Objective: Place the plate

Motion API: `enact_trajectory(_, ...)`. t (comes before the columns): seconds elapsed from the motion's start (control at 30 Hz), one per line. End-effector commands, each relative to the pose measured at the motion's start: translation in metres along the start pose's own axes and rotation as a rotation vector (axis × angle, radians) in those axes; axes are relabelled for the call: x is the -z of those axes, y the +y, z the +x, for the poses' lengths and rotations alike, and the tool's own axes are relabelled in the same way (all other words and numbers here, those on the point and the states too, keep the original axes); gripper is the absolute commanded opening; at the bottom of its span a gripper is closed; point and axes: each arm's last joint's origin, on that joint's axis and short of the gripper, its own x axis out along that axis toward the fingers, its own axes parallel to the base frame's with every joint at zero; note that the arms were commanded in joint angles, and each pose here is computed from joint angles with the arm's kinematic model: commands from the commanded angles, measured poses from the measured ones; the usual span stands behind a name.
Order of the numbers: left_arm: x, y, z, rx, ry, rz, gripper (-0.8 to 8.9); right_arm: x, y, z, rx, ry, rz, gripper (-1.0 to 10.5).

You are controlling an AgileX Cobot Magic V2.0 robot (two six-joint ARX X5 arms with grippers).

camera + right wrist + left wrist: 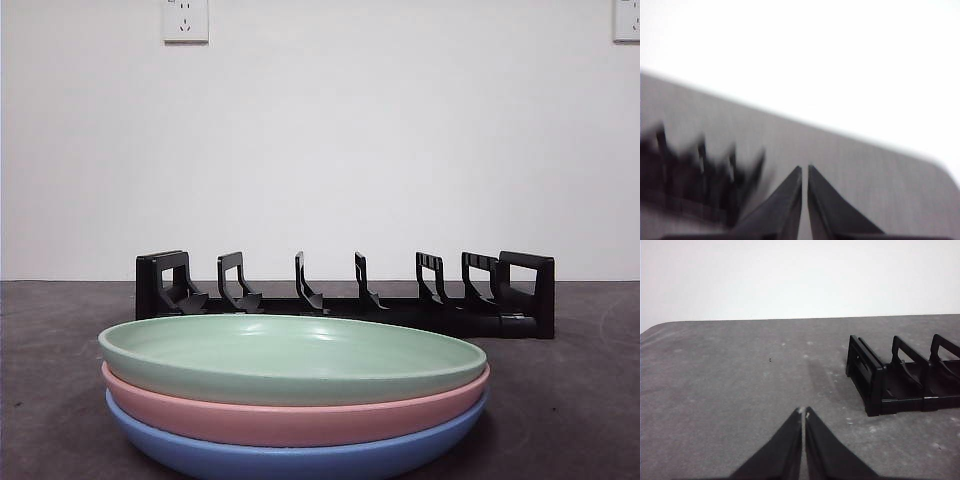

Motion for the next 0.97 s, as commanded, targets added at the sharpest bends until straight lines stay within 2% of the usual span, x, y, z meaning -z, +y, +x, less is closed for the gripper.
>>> enact_trajectory(0.03,0.006,0.0,0.001,-0.001,0.01,-0.003,0.08,0.03,0.006,-0.022,0.044,-0.022,0.018,0.2)
enact_trajectory(0.17,0.006,0.0,0.001,-0.001,0.01,-0.003,0.08,0.055,0.012,-0.037,0.068,-0.025,0.026,0.2)
enact_trajectory(0.3,0.006,0.0,0.001,-0.001,0.011,-0.003,0.08,0.069,0.015,-0.034,0.061,0.005,0.042,0.2)
enact_trajectory(0.43,0.006,0.0,0.001,0.0,0.012,-0.004,0.08,0.085,0.018,-0.029,0.061,0.015,0.107,0.2)
enact_trajectory(0.53,0.005,0.0,0.001,-0.001,0.01,-0.004,0.08,0.087,0.019,-0.029,0.058,0.039,0.131,0.2)
enact_trajectory(0.97,0.005,0.0,0.001,-0.001,0.009,-0.003,0.08,0.086,0.018,-0.029,0.059,0.022,0.132,0.2)
